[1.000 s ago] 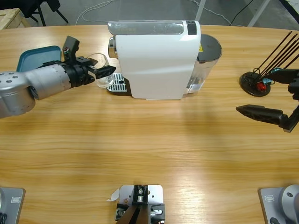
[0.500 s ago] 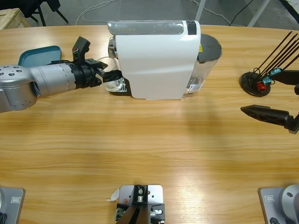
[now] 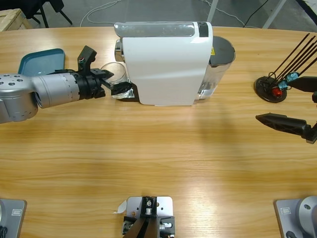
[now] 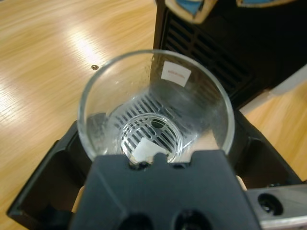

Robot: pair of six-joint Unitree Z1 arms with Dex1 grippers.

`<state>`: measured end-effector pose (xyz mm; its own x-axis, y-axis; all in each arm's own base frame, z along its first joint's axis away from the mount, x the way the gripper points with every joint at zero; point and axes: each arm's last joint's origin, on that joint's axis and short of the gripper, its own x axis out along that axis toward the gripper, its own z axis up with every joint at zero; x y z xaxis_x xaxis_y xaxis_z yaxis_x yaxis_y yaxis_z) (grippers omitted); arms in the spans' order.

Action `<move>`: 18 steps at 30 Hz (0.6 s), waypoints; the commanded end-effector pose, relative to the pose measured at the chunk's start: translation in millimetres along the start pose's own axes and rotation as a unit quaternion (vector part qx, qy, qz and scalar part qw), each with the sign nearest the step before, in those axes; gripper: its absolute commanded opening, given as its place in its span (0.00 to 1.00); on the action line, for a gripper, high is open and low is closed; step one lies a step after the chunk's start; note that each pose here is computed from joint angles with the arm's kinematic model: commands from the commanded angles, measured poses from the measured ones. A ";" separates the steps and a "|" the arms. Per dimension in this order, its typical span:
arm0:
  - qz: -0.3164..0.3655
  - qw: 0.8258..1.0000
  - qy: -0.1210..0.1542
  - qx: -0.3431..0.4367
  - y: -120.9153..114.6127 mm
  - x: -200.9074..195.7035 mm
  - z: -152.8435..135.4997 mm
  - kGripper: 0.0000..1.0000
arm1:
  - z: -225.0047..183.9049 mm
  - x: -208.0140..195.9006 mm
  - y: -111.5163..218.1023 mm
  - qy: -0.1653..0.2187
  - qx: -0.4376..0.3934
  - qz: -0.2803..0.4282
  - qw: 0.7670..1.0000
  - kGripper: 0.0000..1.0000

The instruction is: Pour coffee

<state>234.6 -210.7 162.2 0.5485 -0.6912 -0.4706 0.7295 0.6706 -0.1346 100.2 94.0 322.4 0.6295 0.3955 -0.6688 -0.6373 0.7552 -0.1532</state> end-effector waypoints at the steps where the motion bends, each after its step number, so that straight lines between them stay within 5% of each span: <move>1: -0.018 1.000 0.016 0.014 -7.8 -10.4 -6.9 0.95 | -13.8 -0.3 0.0 0.010 -0.002 0.004 1.000 1.00; 18: 0.025 0.999 0.020 0.020 -11.6 -94.7 -23.4 0.95 | -17.9 -2.6 0.0 0.005 0.000 0.007 1.000 1.00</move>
<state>194.9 -177.7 176.7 0.5488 -0.6784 -0.4884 0.7396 0.6664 -0.0945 97.6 91.3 316.5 0.6222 0.3894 -0.6792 -0.6396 0.7531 -0.1541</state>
